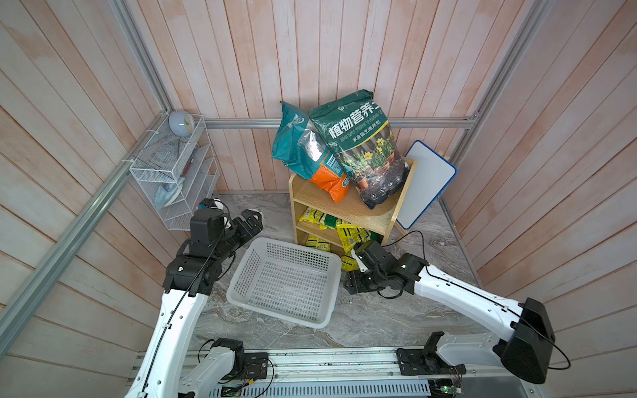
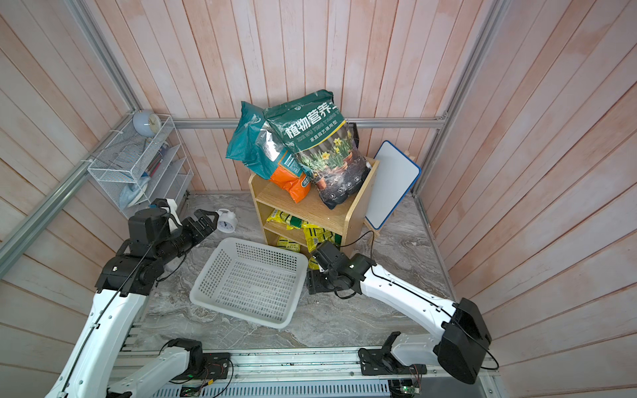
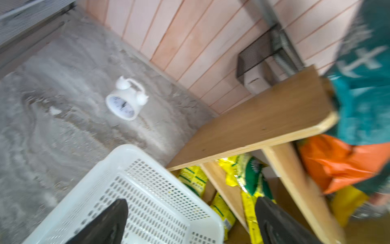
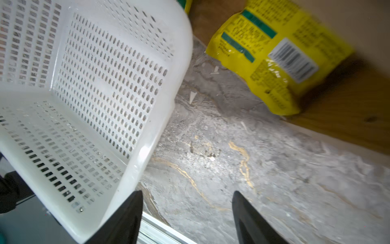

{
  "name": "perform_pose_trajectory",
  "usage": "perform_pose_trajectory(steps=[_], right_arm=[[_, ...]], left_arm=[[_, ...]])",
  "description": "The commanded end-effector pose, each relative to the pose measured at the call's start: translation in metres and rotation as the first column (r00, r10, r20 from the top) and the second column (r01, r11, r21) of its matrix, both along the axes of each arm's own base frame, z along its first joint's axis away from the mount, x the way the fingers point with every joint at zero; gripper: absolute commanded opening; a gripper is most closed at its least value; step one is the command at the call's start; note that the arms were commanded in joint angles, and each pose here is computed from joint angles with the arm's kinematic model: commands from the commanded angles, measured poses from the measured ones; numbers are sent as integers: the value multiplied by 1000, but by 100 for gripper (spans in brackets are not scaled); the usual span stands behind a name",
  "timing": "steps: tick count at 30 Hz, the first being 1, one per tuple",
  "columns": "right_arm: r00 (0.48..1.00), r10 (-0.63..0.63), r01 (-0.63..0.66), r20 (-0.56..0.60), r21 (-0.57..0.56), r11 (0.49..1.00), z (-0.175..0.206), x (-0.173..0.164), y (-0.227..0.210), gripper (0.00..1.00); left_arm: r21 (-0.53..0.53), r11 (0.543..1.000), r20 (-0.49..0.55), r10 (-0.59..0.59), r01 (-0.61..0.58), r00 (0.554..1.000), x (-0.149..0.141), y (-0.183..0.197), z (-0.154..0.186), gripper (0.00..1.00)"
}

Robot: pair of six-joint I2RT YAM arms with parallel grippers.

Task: Take down the fertilizer bag from the shelf
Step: Adjust the storage box at the center of the board, then pick up the fertilizer bag from the shelf.

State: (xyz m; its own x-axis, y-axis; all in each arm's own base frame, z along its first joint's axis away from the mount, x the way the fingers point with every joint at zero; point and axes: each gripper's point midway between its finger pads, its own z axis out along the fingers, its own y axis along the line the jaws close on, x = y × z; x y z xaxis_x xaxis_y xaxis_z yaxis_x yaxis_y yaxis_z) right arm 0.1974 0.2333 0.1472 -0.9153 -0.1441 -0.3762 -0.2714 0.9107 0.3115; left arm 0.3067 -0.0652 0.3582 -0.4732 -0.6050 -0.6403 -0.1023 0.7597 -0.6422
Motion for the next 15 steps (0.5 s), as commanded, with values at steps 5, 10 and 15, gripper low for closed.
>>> perform_pose_trajectory(steps=[5,10,15], right_arm=[[948,-45,68,315,-62,996,62,9,-65,83],[897,-129,159,423,-36,987,94,13,-106,87],[878,-203,217,433,17,976,97,25,-124,88]], left_arm=[[-168,973,277,-106,157,955,35,-41,109,100],[-183,952,360,-167,245,918,73,-70,142,100],[-169,932,427,-224,321,876,99,-111,170,100]])
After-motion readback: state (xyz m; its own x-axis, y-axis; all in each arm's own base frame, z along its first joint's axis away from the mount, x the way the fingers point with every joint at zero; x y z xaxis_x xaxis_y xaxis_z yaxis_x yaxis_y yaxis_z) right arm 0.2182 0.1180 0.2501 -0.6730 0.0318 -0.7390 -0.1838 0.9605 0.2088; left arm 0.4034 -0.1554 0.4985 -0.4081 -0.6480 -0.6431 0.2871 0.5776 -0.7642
